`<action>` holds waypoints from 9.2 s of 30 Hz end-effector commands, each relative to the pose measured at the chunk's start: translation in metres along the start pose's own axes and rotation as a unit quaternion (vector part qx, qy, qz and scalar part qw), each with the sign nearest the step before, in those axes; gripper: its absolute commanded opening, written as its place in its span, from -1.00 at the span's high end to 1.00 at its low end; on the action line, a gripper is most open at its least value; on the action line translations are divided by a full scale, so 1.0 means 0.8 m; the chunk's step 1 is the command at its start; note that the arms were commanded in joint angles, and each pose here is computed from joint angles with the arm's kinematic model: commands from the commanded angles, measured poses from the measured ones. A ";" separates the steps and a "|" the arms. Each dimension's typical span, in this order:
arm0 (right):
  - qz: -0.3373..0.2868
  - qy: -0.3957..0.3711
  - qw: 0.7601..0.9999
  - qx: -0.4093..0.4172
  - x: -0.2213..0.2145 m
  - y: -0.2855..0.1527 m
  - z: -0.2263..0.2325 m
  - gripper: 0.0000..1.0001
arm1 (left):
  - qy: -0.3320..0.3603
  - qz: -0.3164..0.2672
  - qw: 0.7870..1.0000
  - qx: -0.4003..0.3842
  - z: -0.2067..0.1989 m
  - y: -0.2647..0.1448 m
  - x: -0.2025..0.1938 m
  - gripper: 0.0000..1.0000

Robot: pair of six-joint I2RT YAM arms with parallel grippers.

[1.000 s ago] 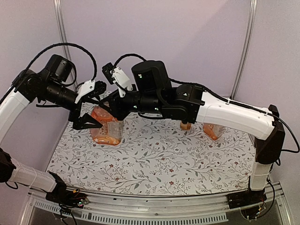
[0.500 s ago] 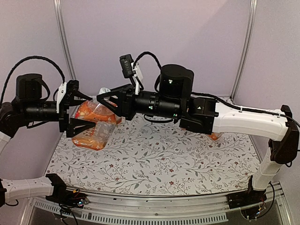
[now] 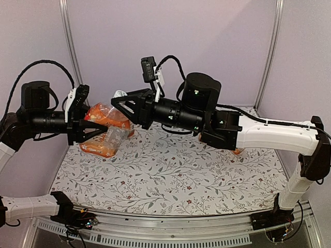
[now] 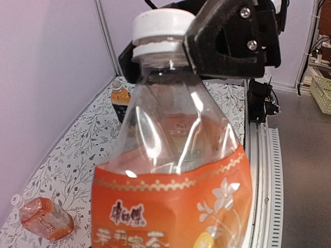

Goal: Unscrew the bottle caps

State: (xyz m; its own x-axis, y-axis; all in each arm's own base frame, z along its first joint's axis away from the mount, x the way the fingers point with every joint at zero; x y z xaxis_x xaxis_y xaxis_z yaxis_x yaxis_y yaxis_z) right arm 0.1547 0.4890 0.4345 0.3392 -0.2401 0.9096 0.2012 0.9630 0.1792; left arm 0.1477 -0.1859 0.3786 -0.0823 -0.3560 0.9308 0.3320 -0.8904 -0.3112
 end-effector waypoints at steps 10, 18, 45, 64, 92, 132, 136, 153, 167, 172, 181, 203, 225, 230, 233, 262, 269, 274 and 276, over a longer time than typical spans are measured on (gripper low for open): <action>0.084 0.000 0.978 -0.190 0.013 -0.053 -0.039 -0.71 | 0.117 0.078 0.982 0.125 0.042 0.001 -0.027 0.46; 0.179 0.118 0.941 -0.262 -0.010 -0.065 -0.077 -0.95 | 0.309 0.163 0.891 0.288 0.085 -0.005 -0.024 0.65; 0.160 0.189 0.952 -0.178 -0.025 -0.013 -0.084 0.40 | 0.401 0.168 0.861 0.265 0.055 0.024 -0.031 0.64; 0.140 0.196 0.954 -0.177 -0.013 -0.037 -0.077 -0.09 | 0.411 0.170 0.856 0.263 0.054 0.027 -0.036 0.64; 0.163 0.218 0.949 -0.159 -0.034 -0.028 -0.078 0.29 | 0.415 0.167 0.856 0.261 0.054 0.030 -0.036 0.65; 0.368 -0.384 0.843 -0.080 -0.120 -0.073 0.015 1.00 | 0.330 0.114 0.937 -0.035 -0.053 0.006 -0.049 0.75; 0.324 -0.510 0.792 -0.088 -0.109 -0.071 0.043 1.00 | 0.318 0.111 0.940 -0.058 -0.061 0.005 -0.050 0.75; 0.295 -0.701 0.640 -0.106 -0.102 -0.057 0.062 1.00 | 0.302 0.114 0.945 -0.053 -0.060 0.007 -0.054 0.74; 0.205 -0.157 0.943 -0.212 -0.017 -0.080 -0.049 -0.97 | 0.290 0.152 0.912 0.248 0.028 0.028 -0.111 0.66; 0.207 0.055 0.950 -0.228 -0.047 -0.061 -0.077 -0.97 | 0.265 0.158 0.906 0.289 0.038 0.024 -0.142 0.66; 0.234 0.176 0.929 -0.225 -0.096 -0.023 -0.116 -0.72 | 0.201 0.160 0.915 0.310 0.044 0.012 -0.192 0.71; 0.254 0.257 0.916 -0.176 -0.153 0.044 -0.140 -0.04 | 0.295 0.177 0.886 0.310 0.044 0.009 -0.204 0.70; 0.240 0.256 0.922 -0.163 -0.136 0.024 -0.129 0.05 | 0.304 0.178 0.886 0.302 0.042 0.011 -0.205 0.71; 0.237 0.257 0.923 -0.163 -0.134 0.020 -0.128 0.02 | 0.305 0.180 0.885 0.303 0.042 0.011 -0.206 0.71; 0.237 0.260 0.922 -0.161 -0.133 0.020 -0.127 0.08 | 0.305 0.179 0.886 0.300 0.041 0.012 -0.207 0.71; 0.380 -0.548 0.743 -0.057 -0.190 -0.048 0.021 1.00 | 0.250 0.129 0.957 -0.067 -0.078 0.008 -0.182 0.73; 0.342 -0.737 0.574 -0.102 -0.185 -0.041 0.037 1.00 | 0.256 0.136 0.953 -0.083 -0.080 0.004 -0.177 0.73; 0.322 -0.765 0.548 -0.103 -0.179 -0.042 0.043 1.00 | 0.260 0.143 0.952 -0.078 -0.078 0.005 -0.180 0.73; 0.322 -0.771 0.538 -0.109 -0.175 -0.047 0.040 1.00 | 0.261 0.147 0.951 -0.076 -0.077 0.005 -0.183 0.73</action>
State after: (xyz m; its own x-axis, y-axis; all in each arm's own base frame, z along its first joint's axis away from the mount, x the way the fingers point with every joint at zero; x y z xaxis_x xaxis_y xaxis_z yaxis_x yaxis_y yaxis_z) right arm 0.0573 0.4973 0.2788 -0.7609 0.6417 0.0958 0.5608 0.7247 -0.4003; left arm 0.1087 -0.1575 0.2350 -0.5205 -0.6404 0.5649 0.3061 -0.7575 -0.5767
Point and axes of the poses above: each gripper's point midway between its finger pads, its own y axis out along the fingers, its own z axis along the line the jaws close on, x = y × z, the point moved 4 cm from there along -y, back along the fingers, and after that the axes turned 4 degrees about y, right-handed, at the moved point
